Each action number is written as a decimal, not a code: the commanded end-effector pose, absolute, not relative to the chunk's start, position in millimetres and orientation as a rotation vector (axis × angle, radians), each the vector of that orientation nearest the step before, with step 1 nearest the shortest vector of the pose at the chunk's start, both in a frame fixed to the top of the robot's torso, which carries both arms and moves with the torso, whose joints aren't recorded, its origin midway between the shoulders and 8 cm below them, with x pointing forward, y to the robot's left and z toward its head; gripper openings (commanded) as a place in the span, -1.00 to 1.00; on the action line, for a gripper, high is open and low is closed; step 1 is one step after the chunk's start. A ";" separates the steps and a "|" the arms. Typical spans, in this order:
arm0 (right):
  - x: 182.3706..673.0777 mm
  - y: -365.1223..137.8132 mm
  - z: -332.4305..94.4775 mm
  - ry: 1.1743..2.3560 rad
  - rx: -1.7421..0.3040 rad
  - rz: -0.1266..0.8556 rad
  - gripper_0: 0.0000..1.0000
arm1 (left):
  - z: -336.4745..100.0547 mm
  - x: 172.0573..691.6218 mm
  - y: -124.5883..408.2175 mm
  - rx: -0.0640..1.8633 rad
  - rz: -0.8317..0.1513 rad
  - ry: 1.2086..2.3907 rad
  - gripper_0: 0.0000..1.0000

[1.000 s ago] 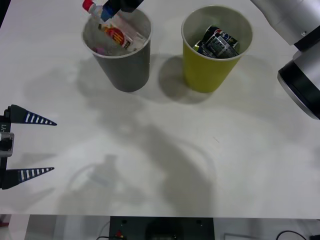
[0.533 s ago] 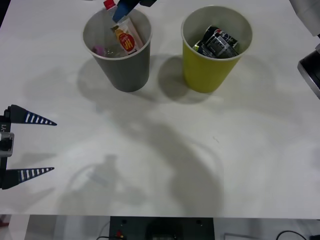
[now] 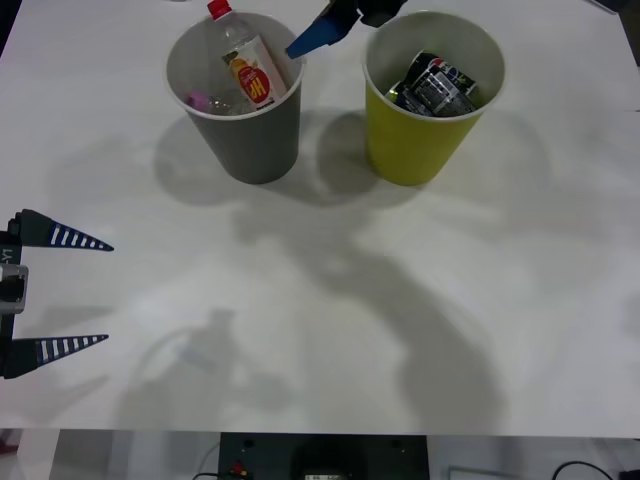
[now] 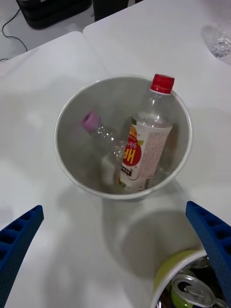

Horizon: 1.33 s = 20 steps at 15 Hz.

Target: Put the can into the green bin and the plastic bottle into the gray bin

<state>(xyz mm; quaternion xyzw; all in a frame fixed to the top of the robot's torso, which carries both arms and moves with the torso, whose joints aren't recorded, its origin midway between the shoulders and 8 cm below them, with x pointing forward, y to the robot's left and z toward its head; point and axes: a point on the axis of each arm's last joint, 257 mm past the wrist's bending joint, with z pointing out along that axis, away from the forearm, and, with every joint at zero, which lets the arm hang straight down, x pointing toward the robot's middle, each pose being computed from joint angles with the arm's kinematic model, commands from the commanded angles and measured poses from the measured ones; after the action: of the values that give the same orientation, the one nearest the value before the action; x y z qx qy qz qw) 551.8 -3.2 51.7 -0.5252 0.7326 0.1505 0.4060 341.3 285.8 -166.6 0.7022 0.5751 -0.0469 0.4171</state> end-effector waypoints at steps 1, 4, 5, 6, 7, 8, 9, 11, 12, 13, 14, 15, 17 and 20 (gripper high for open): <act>537.4 -28.3 42.9 1.831 -1.350 0.374 1.00 | -166.6 341.3 285.8 1.762 -0.118 1.444 0.96; 522.0 -50.0 34.5 1.798 -1.365 0.377 1.00 | -166.6 341.3 285.8 1.762 -0.118 1.444 0.96; 514.5 -62.1 30.0 1.781 -1.372 0.365 1.00 | -166.6 341.3 285.8 1.762 -0.118 1.444 0.95; 507.6 -69.7 24.9 1.768 -1.381 0.356 1.00 | -166.6 341.3 285.8 1.762 -0.118 1.444 0.95; 499.1 -80.5 20.6 1.754 -1.386 0.353 1.00 | -166.6 341.3 285.8 1.762 -0.118 1.444 0.95; 492.3 -88.9 15.3 1.747 -1.388 0.351 1.00 | -166.6 341.3 285.8 1.762 -0.118 1.444 0.96; 483.7 -99.6 10.1 1.735 -1.398 0.334 1.00 | -166.6 341.3 285.8 1.762 -0.118 1.444 0.96; 466.6 -116.2 0.2 1.719 -1.412 0.317 1.00 | -166.6 341.3 285.8 1.762 -0.118 1.444 0.95; 458.0 -126.5 -4.5 1.711 -1.419 0.304 1.00 | -166.6 341.3 285.8 1.762 -0.118 1.444 0.96; 450.2 -135.7 -10.2 1.683 -1.446 0.286 1.00 | -166.6 341.3 285.8 1.762 -0.118 1.444 0.96; 442.3 -145.5 -18.9 1.674 -1.466 0.292 1.00 | -166.6 341.3 285.8 1.762 -0.118 1.444 0.95; 435.7 -153.1 -27.5 1.668 -1.486 0.294 1.00 | -166.6 341.3 285.8 1.762 -0.118 1.444 0.96; 423.2 -169.4 -40.1 1.649 -1.522 0.275 1.00 | -166.6 341.3 285.8 1.762 -0.118 1.444 0.96; 403.9 -196.8 -57.2 1.631 -1.549 0.256 1.00 | -166.6 341.3 285.8 1.762 -0.118 1.444 0.95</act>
<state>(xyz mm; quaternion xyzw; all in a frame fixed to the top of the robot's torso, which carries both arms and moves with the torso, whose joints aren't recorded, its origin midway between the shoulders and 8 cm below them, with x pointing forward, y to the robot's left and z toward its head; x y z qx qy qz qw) 408.7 -190.6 -52.3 -0.6166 0.6536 0.1040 0.4264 341.3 285.8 -166.5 0.7022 0.5751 -0.0469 0.4171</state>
